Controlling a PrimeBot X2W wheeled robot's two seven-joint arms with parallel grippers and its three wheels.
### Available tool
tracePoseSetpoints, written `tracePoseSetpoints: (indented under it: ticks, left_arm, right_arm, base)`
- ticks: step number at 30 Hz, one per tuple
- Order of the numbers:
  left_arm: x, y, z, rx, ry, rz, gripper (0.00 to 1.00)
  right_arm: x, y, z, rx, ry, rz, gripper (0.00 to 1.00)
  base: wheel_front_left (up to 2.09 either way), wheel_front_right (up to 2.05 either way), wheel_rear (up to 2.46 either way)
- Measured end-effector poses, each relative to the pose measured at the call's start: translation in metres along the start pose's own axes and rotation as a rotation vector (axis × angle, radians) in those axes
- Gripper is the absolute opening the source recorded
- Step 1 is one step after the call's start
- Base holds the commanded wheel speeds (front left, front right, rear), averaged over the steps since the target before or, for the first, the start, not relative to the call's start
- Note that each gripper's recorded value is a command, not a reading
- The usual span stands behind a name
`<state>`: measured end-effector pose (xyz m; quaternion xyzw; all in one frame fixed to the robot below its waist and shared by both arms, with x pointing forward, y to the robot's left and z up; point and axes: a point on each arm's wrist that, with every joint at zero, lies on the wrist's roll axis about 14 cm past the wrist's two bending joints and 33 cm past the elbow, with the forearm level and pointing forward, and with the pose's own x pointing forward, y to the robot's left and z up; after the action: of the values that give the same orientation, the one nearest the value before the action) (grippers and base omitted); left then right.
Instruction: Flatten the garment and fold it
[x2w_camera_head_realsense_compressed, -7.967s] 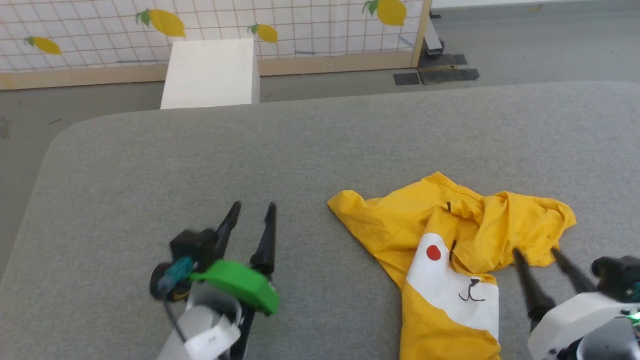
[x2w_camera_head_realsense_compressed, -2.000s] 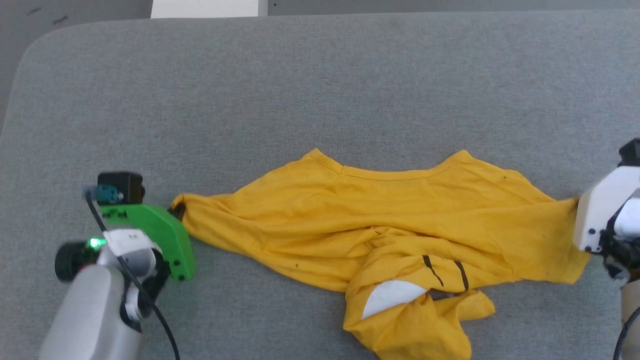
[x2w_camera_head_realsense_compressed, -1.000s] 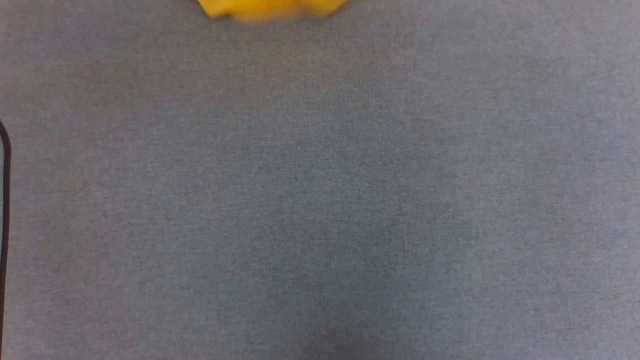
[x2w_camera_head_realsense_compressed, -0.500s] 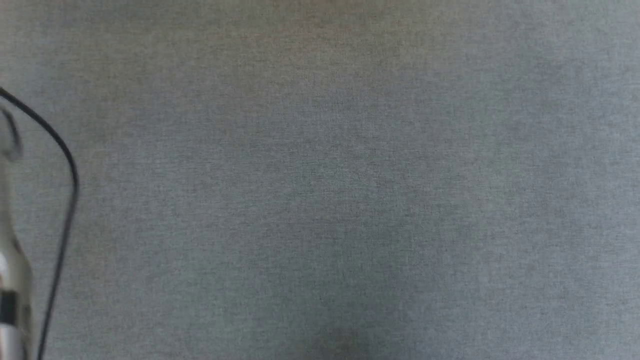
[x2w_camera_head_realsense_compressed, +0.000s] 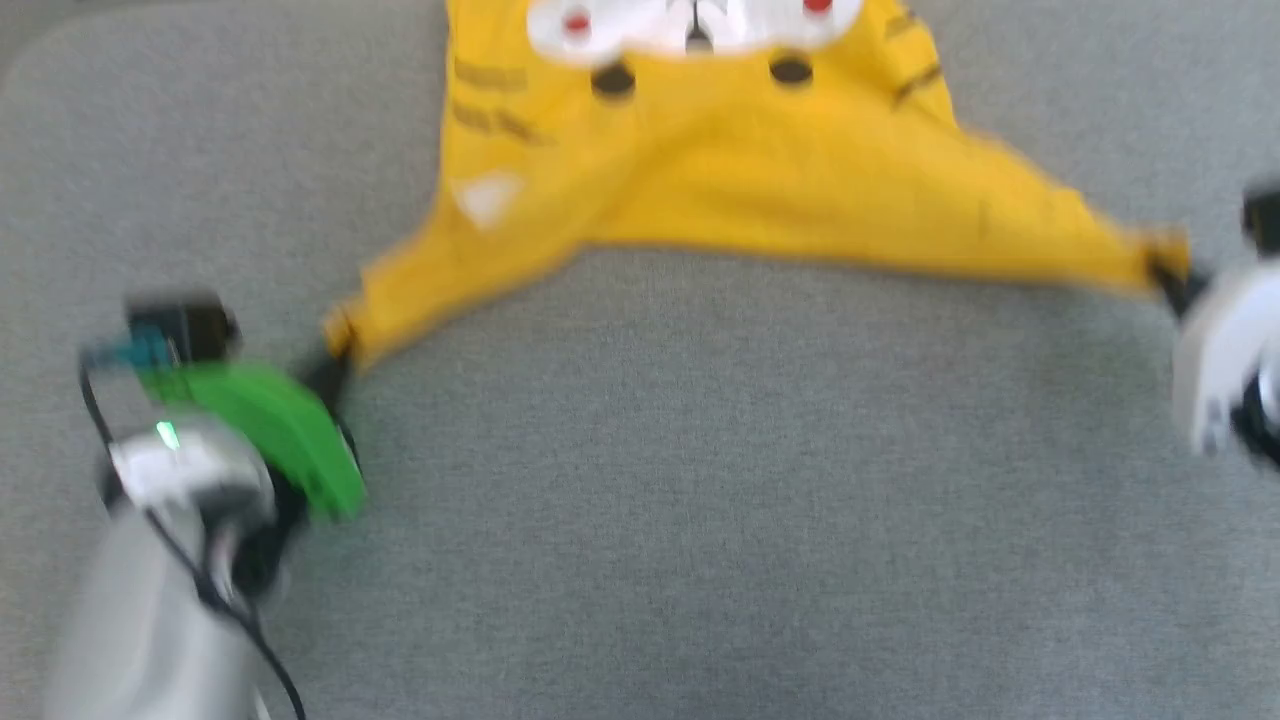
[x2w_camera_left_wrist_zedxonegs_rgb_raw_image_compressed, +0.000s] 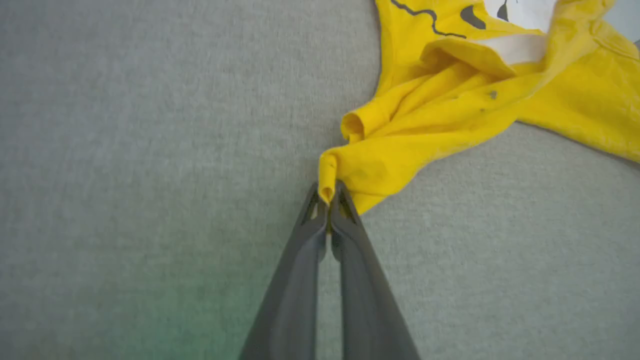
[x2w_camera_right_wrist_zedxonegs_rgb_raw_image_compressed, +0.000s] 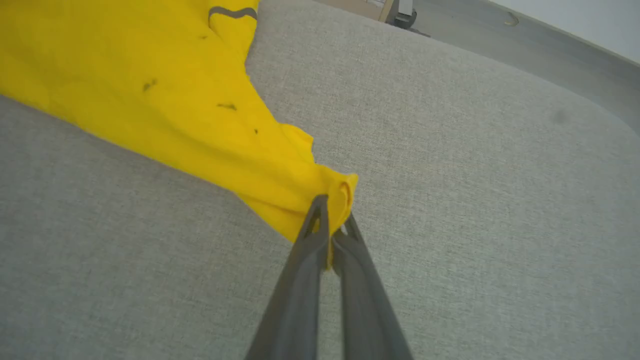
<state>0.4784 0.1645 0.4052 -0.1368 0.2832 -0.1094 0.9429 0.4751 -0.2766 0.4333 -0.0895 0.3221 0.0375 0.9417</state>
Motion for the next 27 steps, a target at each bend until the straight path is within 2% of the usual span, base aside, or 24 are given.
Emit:
tracePoseSetpoints:
  ticks: [2,4,11,16,20,27]
  left_arm:
    - [-0.019,-0.007,-0.026,-0.085,0.06,0.0,0.0]
    - [-0.037,-0.013,-0.046,-0.123,0.113,-0.004,0.0]
    - [-0.086,-0.005,-0.081,-0.192,0.178,0.07,0.0]
    - [-0.115,0.003,-0.103,-0.241,0.206,0.142,0.0]
    - [-0.129,0.005,-0.112,-0.275,0.206,0.171,0.0]
    - [-0.134,0.003,-0.121,-0.304,0.215,0.175,0.0]
  right_arm:
    - [-0.021,0.001,-0.024,0.033,0.066,0.006,0.0]
    - [-0.04,0.002,-0.041,0.057,0.109,0.003,0.0]
    - [-0.097,0.004,-0.105,0.174,0.262,-0.062,0.0]
    - [-0.128,0.014,-0.142,0.312,0.332,-0.111,0.0]
    - [-0.138,0.035,-0.163,0.413,0.372,-0.103,0.0]
    - [-0.132,0.045,-0.182,0.477,0.374,-0.11,0.0]
  base:
    - [0.0,0.0,0.0]
    - [0.0,0.0,0.0]
    - [0.0,0.0,0.0]
    - [0.0,0.0,0.0]
    - [0.0,0.0,0.0]
    - [0.0,0.0,0.0]
